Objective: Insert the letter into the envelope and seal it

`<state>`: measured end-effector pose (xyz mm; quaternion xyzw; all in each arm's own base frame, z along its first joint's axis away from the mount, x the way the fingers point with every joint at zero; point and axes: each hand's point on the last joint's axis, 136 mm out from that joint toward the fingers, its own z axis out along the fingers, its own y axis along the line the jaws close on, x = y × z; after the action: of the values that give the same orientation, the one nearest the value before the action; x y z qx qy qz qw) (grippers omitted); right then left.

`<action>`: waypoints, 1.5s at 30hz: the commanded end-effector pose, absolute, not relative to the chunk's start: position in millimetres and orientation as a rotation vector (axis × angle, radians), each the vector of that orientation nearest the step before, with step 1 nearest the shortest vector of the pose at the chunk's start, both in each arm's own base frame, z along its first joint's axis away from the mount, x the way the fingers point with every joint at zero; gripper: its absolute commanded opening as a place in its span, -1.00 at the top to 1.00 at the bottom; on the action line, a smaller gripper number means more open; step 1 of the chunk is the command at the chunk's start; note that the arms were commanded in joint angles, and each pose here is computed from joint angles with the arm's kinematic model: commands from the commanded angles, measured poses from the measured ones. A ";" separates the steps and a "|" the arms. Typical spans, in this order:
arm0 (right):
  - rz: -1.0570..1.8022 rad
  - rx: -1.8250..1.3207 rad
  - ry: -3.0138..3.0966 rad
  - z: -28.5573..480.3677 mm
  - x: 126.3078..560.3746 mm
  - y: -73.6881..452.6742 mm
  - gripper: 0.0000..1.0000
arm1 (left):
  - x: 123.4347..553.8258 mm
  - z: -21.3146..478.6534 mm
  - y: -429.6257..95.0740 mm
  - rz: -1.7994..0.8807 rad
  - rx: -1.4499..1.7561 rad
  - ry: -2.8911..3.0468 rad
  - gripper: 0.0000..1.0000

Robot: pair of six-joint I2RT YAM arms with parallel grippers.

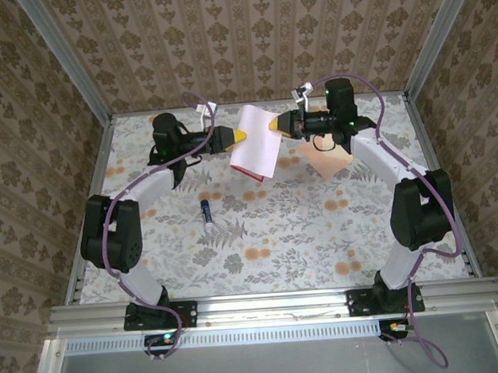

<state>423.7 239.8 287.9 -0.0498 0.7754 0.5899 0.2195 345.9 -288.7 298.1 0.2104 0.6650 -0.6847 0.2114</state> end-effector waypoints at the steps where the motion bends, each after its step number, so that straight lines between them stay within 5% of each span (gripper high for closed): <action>1: 1.639 -0.186 2.118 303.0 411.6 236.5 1.00 | 339.4 309.7 -283.9 -1.886 0.638 1.802 0.31; 13: 1.627 -0.184 2.116 302.8 409.6 234.6 0.98 | 340.6 310.9 -283.4 -1.881 0.634 1.802 0.55; 27: 1.605 -0.179 2.119 300.8 408.5 232.2 0.55 | 340.4 314.0 -283.0 -1.874 0.634 1.794 1.00; 37: 1.550 -0.180 2.102 313.4 404.3 220.8 -0.35 | 343.1 315.7 -279.9 -1.853 0.622 1.789 1.00; 45: 1.455 -0.142 2.119 306.7 396.1 209.8 -0.86 | 366.8 310.9 -269.1 -1.613 0.463 1.856 1.00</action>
<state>401.4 216.4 311.4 -0.0604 0.7806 0.5616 0.2677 357.9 -277.2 298.6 0.1783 0.6916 -0.6522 0.2541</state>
